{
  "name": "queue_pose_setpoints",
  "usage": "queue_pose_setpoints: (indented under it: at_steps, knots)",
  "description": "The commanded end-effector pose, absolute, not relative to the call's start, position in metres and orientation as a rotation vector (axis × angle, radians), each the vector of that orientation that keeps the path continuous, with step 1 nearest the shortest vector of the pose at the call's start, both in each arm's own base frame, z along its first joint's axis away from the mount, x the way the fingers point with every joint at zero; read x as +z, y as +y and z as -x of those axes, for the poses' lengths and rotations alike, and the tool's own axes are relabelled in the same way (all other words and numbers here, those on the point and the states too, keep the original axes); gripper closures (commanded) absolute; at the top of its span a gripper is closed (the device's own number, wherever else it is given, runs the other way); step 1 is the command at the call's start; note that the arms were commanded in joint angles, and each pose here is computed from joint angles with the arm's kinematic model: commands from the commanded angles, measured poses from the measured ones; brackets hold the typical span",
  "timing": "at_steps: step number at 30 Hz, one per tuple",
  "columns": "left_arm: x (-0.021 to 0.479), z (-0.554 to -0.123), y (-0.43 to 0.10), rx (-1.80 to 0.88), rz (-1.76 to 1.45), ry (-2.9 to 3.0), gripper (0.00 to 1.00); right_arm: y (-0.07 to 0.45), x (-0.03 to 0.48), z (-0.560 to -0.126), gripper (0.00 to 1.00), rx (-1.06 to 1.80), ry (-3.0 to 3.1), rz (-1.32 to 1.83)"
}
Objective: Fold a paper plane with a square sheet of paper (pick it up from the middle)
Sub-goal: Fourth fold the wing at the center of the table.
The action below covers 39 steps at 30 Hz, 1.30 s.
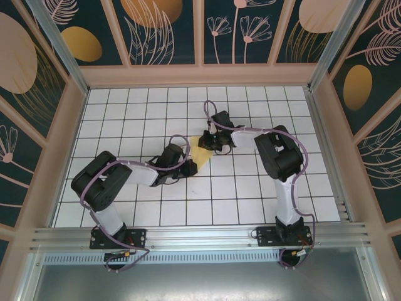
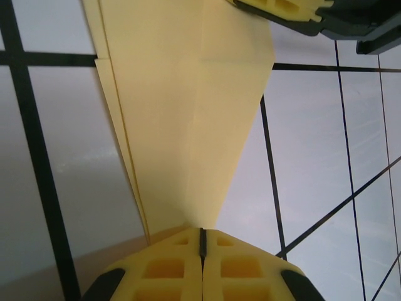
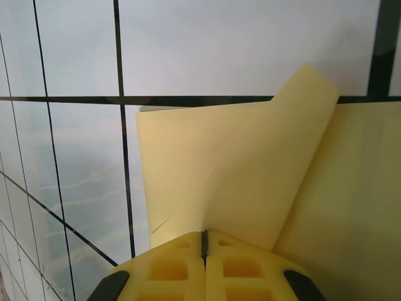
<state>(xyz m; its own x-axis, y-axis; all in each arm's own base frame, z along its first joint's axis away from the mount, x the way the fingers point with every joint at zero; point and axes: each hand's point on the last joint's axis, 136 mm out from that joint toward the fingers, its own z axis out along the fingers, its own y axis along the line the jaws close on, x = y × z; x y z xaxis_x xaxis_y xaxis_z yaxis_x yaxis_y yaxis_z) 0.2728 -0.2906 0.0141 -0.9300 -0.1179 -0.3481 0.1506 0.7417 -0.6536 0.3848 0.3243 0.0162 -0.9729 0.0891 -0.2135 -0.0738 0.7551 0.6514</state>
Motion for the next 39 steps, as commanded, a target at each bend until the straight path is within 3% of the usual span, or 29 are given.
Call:
queue_pose_setpoints:
  at_steps: [1,8,19,27,39]
  knots:
    - [-0.03,-0.209,-0.266,-0.915,0.0,2.86,0.93,0.288,-0.064,-0.353,0.97,0.761,2.952,-0.142]
    - [-0.017,-0.216,-0.263,-0.869,-0.01,2.819,0.93,0.289,-0.066,-0.352,0.97,0.771,2.954,-0.143]
    - [0.081,-0.291,-0.281,-0.893,0.026,2.458,0.89,0.297,-0.054,-0.362,0.97,0.814,2.921,-0.131]
    - [0.07,-0.311,-0.28,-0.902,0.086,2.458,0.91,0.299,-0.052,-0.362,0.97,0.826,2.918,-0.13]
    - [0.015,-0.283,-0.267,-0.864,0.119,2.616,0.99,0.3,-0.051,-0.362,0.97,0.835,2.918,-0.122]
